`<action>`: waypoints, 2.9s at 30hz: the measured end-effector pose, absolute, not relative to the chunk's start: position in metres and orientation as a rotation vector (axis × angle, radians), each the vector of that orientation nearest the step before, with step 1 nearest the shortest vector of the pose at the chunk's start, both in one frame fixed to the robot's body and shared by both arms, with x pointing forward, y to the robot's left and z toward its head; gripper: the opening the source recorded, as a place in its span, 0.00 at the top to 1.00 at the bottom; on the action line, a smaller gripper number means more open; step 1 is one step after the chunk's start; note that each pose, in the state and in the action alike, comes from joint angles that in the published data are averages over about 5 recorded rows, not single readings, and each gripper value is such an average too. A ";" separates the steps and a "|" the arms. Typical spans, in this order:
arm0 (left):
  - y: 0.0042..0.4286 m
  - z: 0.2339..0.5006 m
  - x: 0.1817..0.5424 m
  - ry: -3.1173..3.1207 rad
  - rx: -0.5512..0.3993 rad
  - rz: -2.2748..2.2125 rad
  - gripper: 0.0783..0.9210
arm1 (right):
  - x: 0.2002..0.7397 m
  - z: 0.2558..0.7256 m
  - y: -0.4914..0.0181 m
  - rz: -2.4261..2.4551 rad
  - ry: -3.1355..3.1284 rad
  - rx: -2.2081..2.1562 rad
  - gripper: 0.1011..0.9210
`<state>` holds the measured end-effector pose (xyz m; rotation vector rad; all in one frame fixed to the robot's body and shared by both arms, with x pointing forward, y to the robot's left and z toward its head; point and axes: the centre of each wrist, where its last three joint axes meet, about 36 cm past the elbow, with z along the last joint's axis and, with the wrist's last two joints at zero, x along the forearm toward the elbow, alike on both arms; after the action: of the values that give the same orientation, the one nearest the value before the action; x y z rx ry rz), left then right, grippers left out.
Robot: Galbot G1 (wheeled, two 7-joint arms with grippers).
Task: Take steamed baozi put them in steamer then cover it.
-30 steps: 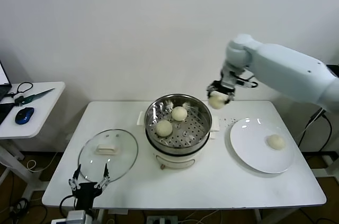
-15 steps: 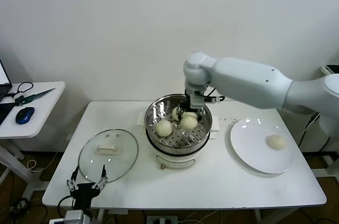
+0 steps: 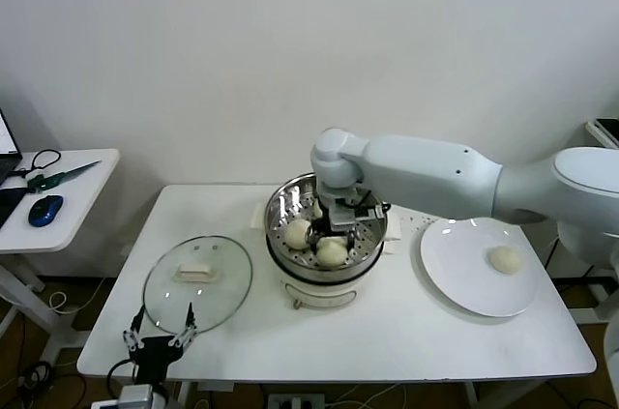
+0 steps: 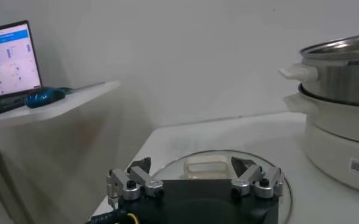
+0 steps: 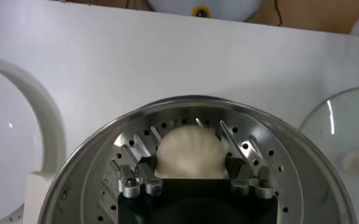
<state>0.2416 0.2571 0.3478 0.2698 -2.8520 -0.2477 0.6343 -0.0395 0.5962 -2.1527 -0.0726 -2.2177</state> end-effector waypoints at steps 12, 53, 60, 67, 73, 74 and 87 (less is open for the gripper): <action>0.256 0.349 0.242 -2.856 0.268 -0.247 0.12 | 0.638 0.604 -0.043 -2.236 -0.079 -2.121 0.12; 0.249 0.360 0.239 -2.875 0.233 -0.267 0.12 | 0.677 0.582 -0.434 -2.461 2.266 -2.058 0.12; 0.249 0.360 0.236 -2.866 0.245 -0.274 0.12 | 0.668 0.542 -0.487 -2.497 2.404 -2.049 0.12; 0.248 0.358 0.235 -2.861 0.249 -0.278 0.12 | 0.659 0.508 -0.520 -2.498 2.517 -2.059 0.12; 0.248 0.355 0.233 -2.852 0.251 -0.282 0.12 | 0.655 0.485 -0.533 -2.484 2.585 -2.072 0.12; 0.249 0.355 0.233 -2.850 0.252 -0.283 0.12 | 0.654 0.482 -0.535 -2.482 2.594 -2.072 0.12; 0.247 0.351 0.236 -2.846 0.243 -0.290 0.12 | 0.658 0.461 -0.542 -2.457 2.664 -2.067 0.12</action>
<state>0.2358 0.2474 0.3515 0.2428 -2.8464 -0.2897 0.6580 -0.5420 0.4608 -2.0669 2.6635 -2.4568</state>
